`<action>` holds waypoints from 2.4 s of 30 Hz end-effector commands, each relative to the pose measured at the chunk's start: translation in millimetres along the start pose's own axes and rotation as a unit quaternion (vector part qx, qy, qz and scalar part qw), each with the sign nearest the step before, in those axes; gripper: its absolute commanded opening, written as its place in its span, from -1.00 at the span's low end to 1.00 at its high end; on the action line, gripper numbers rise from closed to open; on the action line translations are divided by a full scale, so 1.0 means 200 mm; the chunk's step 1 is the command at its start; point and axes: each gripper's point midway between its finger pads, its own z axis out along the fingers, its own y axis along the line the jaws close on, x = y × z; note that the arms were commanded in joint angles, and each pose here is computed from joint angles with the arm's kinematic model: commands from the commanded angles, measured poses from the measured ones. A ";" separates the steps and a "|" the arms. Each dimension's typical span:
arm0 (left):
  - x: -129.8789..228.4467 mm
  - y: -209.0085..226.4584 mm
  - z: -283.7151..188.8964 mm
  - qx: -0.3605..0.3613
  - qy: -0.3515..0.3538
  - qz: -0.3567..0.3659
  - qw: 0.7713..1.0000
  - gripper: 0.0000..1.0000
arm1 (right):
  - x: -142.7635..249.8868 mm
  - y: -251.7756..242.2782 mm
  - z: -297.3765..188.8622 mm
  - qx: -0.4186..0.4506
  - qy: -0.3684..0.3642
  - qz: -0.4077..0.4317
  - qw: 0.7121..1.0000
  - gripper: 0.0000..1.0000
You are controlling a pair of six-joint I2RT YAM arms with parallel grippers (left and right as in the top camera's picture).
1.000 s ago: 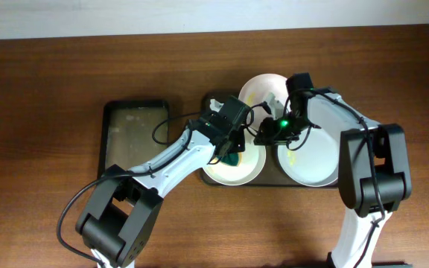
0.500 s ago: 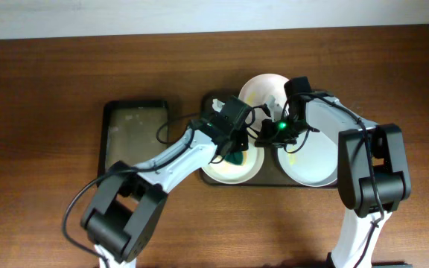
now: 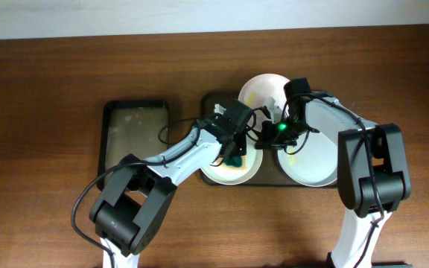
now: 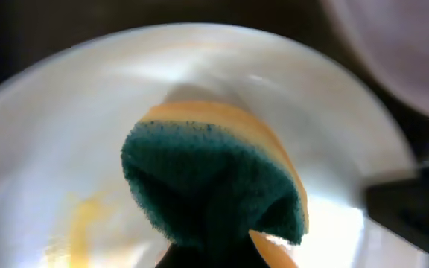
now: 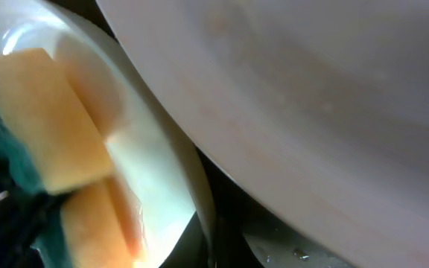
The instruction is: Clean dirty plates on tray and stack at the side
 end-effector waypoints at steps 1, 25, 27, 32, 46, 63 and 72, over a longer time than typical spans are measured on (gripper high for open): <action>-0.01 0.31 0.02 -0.156 -0.025 0.039 0.987 -1.00 | 0.03 -0.03 0.03 0.019 0.012 0.006 1.000 -0.92; -0.05 -0.03 -0.15 0.069 0.034 -0.001 0.997 -1.00 | 0.00 0.07 -0.10 0.134 0.046 -0.040 0.989 -0.92; -0.01 -0.04 -0.10 0.063 0.047 0.004 0.997 -1.00 | 0.01 0.07 -0.10 0.135 0.046 -0.034 0.989 -0.92; 0.07 -0.03 0.02 0.048 0.071 0.011 0.996 -1.00 | 0.02 0.07 -0.09 0.136 0.049 -0.033 0.989 -0.92; -0.12 0.44 -0.15 -0.221 -0.047 0.034 0.973 -1.00 | 0.05 0.01 -0.10 0.161 0.059 -0.028 0.985 -0.92; -0.40 0.60 -0.82 -0.029 -0.121 -0.117 0.985 -1.00 | -0.12 0.25 -0.48 0.183 -0.001 -0.081 0.980 -0.92; -0.40 1.00 -0.83 -0.047 -0.088 -0.175 0.980 -1.00 | -0.17 0.26 -0.88 0.450 -0.066 -0.129 0.881 -0.92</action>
